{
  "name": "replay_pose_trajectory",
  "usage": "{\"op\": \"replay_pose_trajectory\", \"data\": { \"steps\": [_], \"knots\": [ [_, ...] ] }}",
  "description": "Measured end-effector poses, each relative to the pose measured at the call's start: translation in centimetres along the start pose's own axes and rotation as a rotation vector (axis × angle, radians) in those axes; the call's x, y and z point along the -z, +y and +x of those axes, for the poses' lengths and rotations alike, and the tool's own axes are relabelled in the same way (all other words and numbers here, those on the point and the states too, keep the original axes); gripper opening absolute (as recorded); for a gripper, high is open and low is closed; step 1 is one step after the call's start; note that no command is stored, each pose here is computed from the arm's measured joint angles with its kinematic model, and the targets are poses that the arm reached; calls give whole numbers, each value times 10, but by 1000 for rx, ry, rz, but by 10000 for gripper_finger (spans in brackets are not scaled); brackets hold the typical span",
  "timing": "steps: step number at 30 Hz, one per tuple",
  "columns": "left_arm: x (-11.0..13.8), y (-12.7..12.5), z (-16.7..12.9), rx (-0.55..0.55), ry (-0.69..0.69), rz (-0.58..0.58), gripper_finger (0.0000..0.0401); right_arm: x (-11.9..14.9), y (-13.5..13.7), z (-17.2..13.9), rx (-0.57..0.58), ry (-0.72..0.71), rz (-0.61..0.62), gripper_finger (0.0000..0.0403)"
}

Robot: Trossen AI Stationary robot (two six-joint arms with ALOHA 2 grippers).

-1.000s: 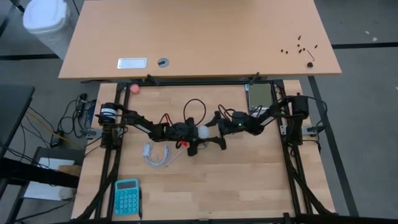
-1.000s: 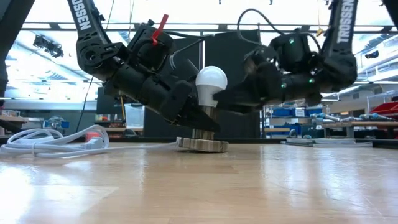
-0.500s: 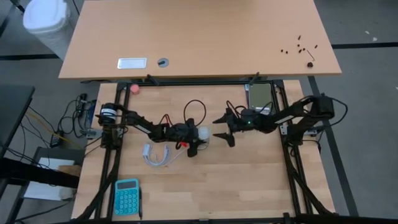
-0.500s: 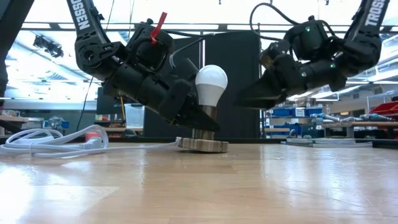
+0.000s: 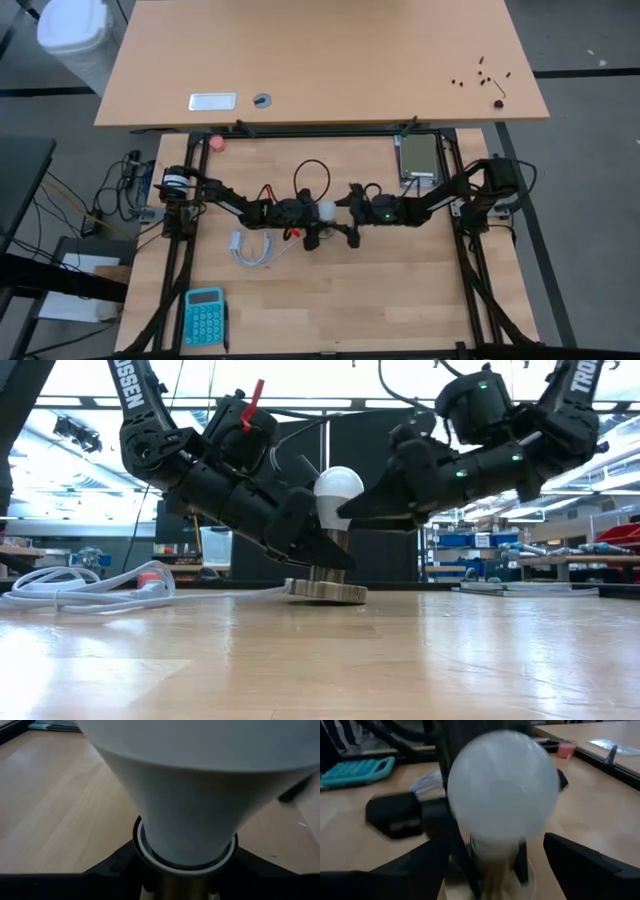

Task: Screw lightbulb
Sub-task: Insert the lightbulb into the lamp holder, then remove the lightbulb from the lamp

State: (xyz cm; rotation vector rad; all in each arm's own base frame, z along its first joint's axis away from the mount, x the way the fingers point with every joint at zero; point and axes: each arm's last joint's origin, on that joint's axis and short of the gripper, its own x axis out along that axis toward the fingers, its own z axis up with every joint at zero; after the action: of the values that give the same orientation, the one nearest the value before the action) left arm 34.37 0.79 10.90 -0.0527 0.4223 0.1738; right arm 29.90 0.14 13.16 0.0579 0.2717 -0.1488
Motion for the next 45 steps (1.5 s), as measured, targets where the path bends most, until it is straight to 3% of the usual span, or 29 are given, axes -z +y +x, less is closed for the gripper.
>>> {"op": "replay_pose_trajectory", "data": {
  "steps": [7,21,34,45],
  "knots": [
    [0,0,0,-8,7,0,198,-1,-3,14,23,-6,-10,329],
    [0,0,0,1,4,7,200,1,-14,2,34,28,-17,329],
    [-9,-1,-9,3,33,90,301,5,-11,-7,-19,68,20,329],
    [-33,1,-54,-31,156,134,310,-11,-11,-51,-49,22,61,322]
  ]
}}
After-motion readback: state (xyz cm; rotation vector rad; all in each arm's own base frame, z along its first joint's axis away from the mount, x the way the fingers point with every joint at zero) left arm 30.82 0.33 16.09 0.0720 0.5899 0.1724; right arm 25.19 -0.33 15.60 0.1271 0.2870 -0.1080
